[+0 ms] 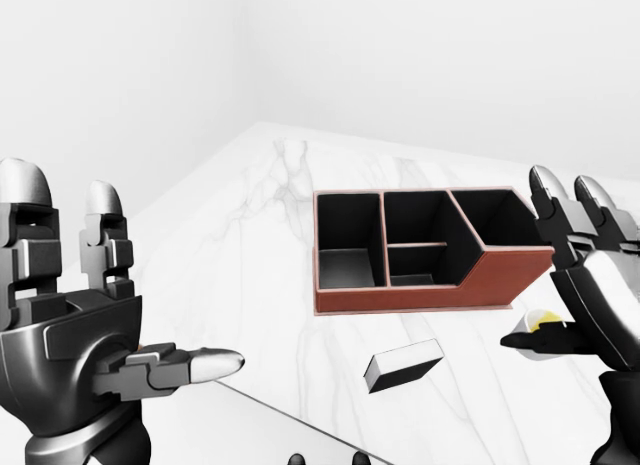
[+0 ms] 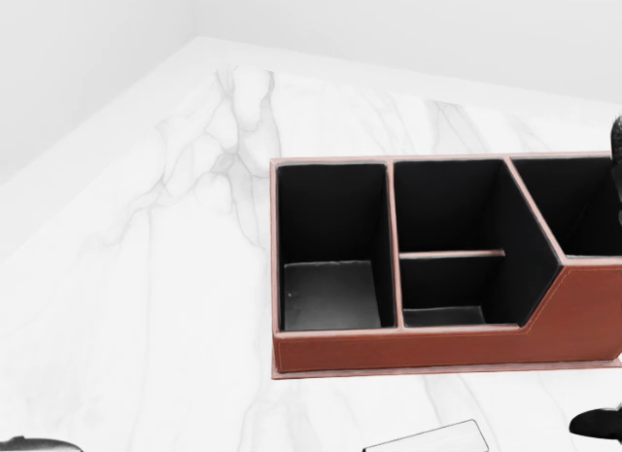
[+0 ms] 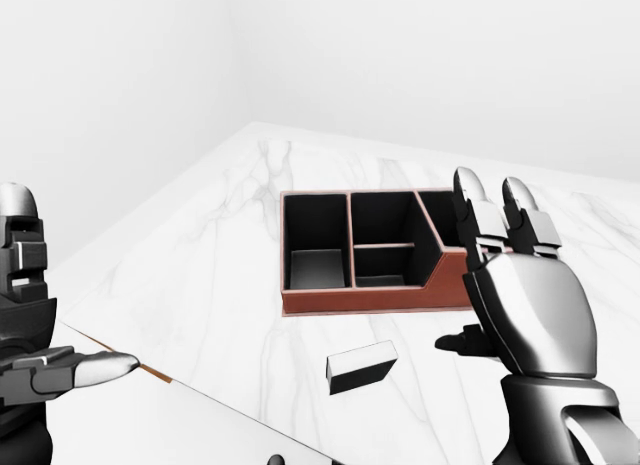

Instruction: Pick up the book and place it in the front compartment of the caddy.

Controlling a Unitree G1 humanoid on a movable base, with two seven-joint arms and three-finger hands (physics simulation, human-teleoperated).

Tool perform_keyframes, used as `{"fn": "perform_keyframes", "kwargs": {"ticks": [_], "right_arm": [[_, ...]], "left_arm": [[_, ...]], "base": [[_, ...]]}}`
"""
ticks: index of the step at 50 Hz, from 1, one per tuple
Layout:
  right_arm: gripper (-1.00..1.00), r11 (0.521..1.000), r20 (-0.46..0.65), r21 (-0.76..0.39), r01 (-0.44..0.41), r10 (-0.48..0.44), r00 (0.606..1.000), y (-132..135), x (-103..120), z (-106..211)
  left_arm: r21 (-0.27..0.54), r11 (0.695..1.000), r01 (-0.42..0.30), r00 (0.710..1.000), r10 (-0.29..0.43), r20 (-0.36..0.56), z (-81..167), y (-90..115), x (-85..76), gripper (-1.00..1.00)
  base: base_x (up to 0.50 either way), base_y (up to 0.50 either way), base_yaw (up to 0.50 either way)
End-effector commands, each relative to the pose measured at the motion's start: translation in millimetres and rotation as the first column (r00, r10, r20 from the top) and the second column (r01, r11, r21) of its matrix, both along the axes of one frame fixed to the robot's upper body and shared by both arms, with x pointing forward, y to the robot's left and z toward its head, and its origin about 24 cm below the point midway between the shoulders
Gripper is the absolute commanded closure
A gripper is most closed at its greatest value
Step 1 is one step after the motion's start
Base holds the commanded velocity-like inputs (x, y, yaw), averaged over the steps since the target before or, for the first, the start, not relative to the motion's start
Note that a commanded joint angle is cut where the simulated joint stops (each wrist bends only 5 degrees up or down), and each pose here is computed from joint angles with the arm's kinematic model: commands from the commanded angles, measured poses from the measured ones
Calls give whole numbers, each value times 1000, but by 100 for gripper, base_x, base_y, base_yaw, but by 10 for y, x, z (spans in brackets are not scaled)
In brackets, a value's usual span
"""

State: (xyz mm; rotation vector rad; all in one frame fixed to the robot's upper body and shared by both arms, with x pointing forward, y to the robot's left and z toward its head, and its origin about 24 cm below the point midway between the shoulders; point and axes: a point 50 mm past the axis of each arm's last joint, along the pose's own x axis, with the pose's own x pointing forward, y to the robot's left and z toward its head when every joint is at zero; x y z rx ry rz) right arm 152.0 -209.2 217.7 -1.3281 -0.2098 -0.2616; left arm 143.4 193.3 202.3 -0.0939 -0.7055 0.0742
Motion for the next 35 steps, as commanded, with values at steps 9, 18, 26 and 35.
{"fn": "perform_keyframes", "kwargs": {"ticks": [9,18,26,35], "right_arm": [[-100,995,-41,8,-97,97,994,184,54,-72],[-100,992,-65,-2,-126,126,990,260,67,-107],[-100,990,-129,75,-116,125,984,236,119,-255],[-100,985,-179,113,-128,147,973,268,156,-362]], "left_arm": [[-11,1000,-9,997,8,-75,-146,-15,191,-100],[-9,1000,-10,997,10,-72,-141,-9,208,-100],[-8,1000,-4,997,4,-71,-138,-24,200,-100],[-11,1000,-10,997,9,-74,-145,-8,186,-100]], "base": [[0,0,0],[0,0,0],[0,0,0],[0,0,0]]}}
